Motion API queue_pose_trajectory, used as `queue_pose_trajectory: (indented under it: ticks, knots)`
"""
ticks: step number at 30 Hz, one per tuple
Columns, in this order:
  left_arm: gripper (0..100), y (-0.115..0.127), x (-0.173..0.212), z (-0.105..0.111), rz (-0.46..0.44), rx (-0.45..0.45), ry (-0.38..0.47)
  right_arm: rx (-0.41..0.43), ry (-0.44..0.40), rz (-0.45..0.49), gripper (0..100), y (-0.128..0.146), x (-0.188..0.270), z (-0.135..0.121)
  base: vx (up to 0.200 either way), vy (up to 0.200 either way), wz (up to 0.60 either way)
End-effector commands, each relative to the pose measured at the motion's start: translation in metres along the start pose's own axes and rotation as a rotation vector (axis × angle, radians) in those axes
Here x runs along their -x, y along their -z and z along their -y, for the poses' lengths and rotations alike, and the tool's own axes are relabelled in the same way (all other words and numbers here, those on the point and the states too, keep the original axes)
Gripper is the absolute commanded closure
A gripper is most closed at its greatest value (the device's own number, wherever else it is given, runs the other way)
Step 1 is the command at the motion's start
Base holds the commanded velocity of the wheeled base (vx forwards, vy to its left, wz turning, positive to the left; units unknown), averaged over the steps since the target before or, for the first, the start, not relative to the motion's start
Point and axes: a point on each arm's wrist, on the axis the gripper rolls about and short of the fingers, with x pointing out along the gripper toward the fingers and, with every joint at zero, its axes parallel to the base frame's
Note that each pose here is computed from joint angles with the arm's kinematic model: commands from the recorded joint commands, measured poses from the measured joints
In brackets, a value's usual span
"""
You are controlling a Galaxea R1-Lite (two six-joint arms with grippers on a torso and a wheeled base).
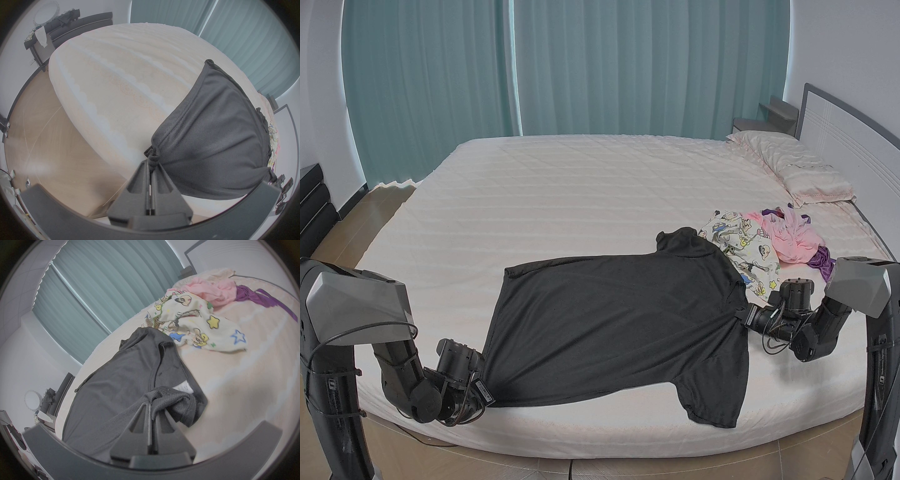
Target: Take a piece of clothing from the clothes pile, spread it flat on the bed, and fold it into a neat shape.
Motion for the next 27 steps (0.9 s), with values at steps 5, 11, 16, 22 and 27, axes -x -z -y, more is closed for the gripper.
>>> queue_pose_trajectory:
  ticks: [5, 11, 16, 22, 27]
  knots:
    - [100, 0.001, -0.004, 0.000, -0.004, -0.001, -0.006, 0.034, -0.006, -0.010, 0, 0.001, -0.016, 0.003, 0.000, 0.000, 0.00]
    - [100, 0.001, -0.004, 0.000, -0.004, 0.000, -0.006, 0.012, 0.018, 0.010, 0, -0.011, 0.006, 0.010, 0.000, 0.000, 0.00]
    - [100, 0.001, -0.004, 0.001, -0.005, 0.001, -0.004, -0.030, 0.020, 0.025, 0, -0.025, 0.042, 0.015, 0.000, 0.000, 0.00]
    - [100, 0.001, -0.003, 0.001, -0.004, 0.003, -0.003, -0.093, 0.001, -0.153, 0, 0.021, 0.092, 0.007, 0.000, 0.000, 0.00]
    - [100, 0.000, -0.003, 0.001, -0.004, 0.003, -0.001, -0.102, 0.000, -0.268, 0, 0.063, 0.114, 0.000, 0.000, 0.000, 0.00]
